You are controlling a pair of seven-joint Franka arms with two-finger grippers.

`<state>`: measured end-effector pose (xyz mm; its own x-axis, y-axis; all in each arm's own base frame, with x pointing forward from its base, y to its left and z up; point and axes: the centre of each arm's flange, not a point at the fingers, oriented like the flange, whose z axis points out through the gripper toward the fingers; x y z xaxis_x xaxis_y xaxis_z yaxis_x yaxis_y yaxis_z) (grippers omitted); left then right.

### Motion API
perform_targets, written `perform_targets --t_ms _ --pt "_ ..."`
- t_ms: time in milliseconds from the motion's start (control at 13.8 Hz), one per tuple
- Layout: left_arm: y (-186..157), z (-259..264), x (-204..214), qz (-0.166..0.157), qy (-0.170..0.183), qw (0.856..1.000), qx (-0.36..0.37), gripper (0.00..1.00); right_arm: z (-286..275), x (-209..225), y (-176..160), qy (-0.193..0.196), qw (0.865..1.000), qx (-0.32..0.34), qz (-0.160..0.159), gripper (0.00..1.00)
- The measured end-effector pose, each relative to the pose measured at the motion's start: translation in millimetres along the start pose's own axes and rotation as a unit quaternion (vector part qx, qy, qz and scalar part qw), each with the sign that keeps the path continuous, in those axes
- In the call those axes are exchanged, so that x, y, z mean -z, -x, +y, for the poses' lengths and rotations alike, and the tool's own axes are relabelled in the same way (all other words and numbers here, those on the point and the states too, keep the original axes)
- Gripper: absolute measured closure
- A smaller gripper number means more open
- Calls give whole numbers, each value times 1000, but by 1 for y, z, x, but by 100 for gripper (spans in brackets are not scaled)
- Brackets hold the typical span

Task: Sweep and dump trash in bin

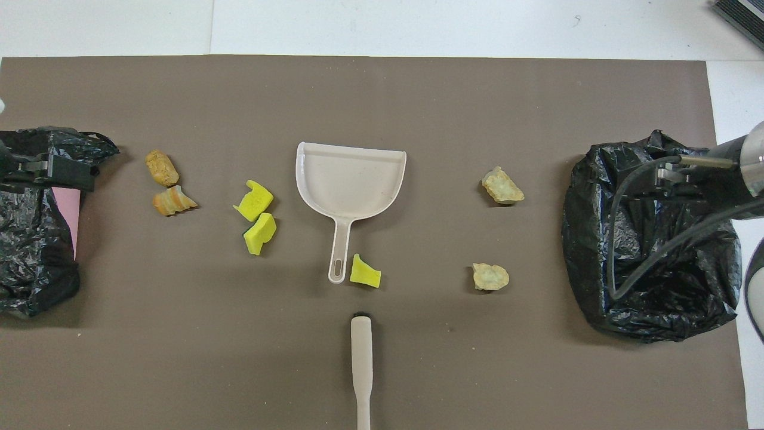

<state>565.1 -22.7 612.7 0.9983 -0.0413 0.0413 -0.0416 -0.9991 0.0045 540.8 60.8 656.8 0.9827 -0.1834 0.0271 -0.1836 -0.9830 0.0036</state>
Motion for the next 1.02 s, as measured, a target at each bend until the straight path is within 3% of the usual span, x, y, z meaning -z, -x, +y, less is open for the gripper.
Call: perform_targets --t_ms 654,1017 --pt "10 11 -18 -36 9 999 -8 0 0 0 0 0 1000 0 0 0" --pt "35 75 -69 -67 30 996 -58 0 -1 0 0 0 1000 1 0 0"
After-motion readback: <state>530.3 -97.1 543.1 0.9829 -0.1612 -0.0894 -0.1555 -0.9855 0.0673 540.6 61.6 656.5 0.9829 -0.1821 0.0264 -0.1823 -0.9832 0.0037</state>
